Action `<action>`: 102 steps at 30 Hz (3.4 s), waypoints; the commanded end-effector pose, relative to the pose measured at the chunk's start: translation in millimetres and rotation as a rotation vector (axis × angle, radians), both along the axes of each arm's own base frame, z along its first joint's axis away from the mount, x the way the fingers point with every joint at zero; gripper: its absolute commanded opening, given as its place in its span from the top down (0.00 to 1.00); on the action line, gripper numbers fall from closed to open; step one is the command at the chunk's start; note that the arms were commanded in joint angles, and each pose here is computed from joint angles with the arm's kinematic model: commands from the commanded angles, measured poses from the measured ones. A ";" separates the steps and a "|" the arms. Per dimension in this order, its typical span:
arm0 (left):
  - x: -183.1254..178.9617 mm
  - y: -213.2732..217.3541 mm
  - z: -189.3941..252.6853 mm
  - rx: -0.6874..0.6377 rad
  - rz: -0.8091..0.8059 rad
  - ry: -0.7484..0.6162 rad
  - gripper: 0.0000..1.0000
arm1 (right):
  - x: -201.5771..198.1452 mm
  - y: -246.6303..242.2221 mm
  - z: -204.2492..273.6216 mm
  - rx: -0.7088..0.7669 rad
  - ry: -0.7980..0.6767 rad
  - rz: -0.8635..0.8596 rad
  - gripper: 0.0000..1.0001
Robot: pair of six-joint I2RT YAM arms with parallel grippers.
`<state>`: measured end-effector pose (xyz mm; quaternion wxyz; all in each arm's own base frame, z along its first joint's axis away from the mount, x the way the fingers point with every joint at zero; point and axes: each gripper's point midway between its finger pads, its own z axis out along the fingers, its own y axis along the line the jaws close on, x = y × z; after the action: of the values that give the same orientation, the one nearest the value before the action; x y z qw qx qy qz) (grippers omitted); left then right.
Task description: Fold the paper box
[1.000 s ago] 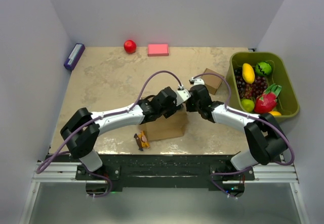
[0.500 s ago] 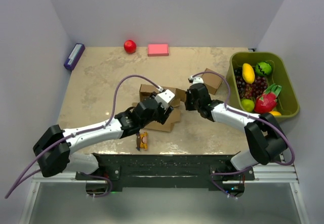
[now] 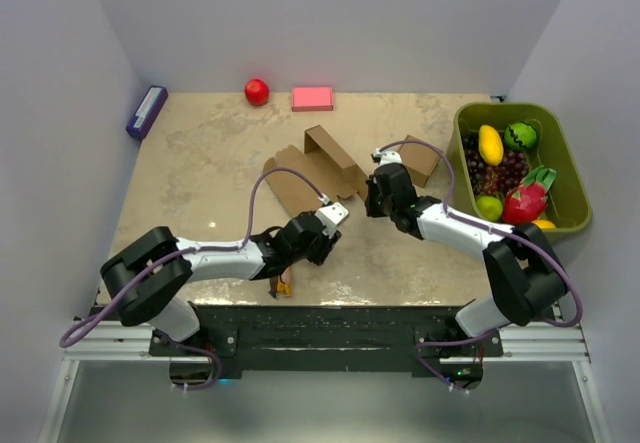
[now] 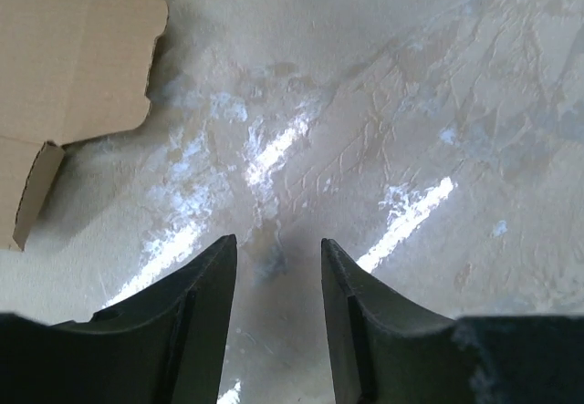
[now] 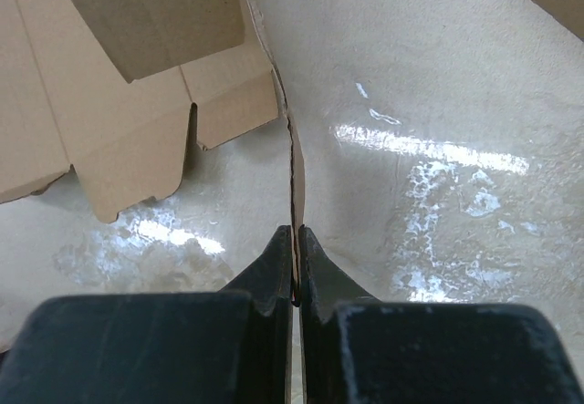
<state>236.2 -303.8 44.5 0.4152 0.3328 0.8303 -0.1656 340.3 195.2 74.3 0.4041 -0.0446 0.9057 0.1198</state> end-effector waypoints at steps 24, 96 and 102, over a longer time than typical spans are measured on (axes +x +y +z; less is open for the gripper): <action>109.2 19.8 -23.1 -0.129 0.184 0.049 0.62 | 18.1 12.8 13.6 -0.034 -0.018 0.062 1.00; 109.5 60.7 -10.0 -0.138 0.330 0.040 0.37 | 22.3 35.1 -2.0 0.022 0.060 0.017 1.00; 96.2 42.7 -33.7 -0.169 0.280 0.125 0.45 | 22.4 37.0 1.3 0.028 0.063 0.019 1.00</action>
<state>341.4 -242.7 21.9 0.4293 0.1604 0.8749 -0.1565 363.0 227.2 57.9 0.3604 -0.0397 0.9237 0.1236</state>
